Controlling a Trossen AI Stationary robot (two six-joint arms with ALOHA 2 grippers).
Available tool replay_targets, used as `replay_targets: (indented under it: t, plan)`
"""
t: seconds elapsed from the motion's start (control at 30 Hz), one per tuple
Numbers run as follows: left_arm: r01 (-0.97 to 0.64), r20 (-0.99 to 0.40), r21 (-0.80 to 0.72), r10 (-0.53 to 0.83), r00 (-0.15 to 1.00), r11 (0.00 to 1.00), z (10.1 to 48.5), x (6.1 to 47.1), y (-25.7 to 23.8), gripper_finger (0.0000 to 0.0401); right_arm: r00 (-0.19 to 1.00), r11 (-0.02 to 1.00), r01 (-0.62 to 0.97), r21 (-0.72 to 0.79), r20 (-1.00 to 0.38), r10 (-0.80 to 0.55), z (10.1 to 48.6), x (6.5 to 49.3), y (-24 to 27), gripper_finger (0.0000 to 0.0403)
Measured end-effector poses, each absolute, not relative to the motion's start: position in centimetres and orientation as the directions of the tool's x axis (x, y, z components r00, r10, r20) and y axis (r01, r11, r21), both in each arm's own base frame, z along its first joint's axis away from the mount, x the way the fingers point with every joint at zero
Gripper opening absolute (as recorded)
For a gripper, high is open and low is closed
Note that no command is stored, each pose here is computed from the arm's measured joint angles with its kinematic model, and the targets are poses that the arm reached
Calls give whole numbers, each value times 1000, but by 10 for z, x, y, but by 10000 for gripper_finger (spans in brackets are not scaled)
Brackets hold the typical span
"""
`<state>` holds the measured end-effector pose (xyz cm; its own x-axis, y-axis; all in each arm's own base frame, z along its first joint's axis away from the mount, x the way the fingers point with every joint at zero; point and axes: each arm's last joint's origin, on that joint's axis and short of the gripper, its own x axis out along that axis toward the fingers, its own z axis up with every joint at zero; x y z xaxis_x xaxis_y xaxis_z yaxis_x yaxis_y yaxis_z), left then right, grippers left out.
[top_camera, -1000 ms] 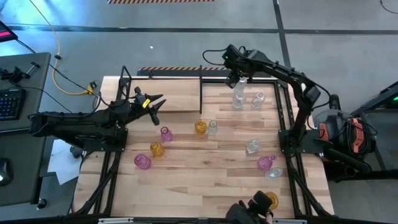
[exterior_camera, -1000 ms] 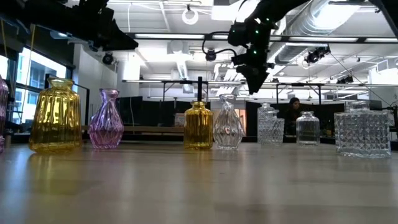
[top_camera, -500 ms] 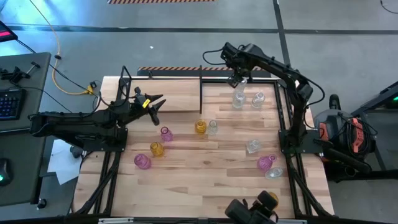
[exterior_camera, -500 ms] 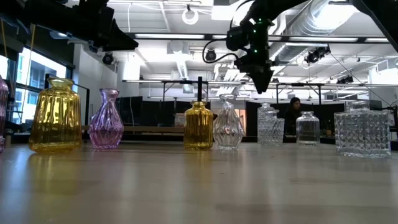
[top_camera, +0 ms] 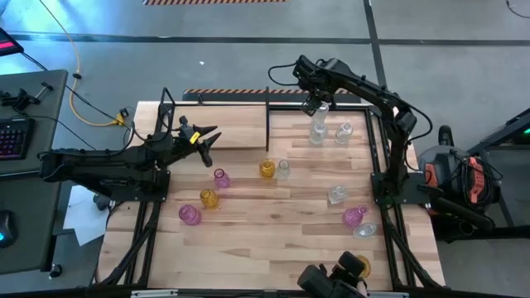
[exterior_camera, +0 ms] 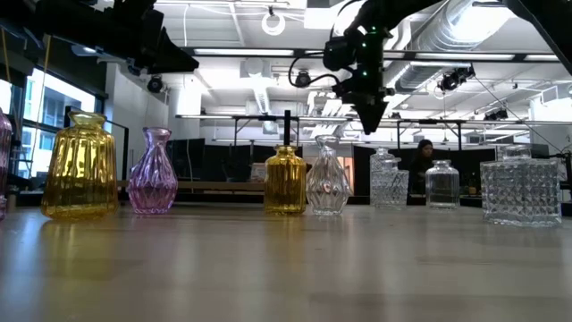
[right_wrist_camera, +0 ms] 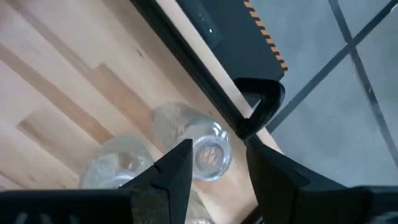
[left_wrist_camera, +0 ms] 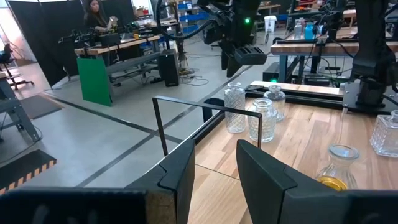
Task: Sort vases onto shelf
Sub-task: Put the transparent vase in the top right corner of the shelf
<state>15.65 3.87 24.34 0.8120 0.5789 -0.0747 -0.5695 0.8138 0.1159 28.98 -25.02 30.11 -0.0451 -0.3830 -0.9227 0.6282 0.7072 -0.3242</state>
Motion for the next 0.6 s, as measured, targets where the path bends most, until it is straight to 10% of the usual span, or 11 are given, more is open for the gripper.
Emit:
replay_targets:
  t: [0.6]
  plan:
    - [-566, -79, 118, 576, 814, 816, 243, 157, 39, 111, -33, 578, 772, -264, -925, -378, 301, 291, -250, 205]
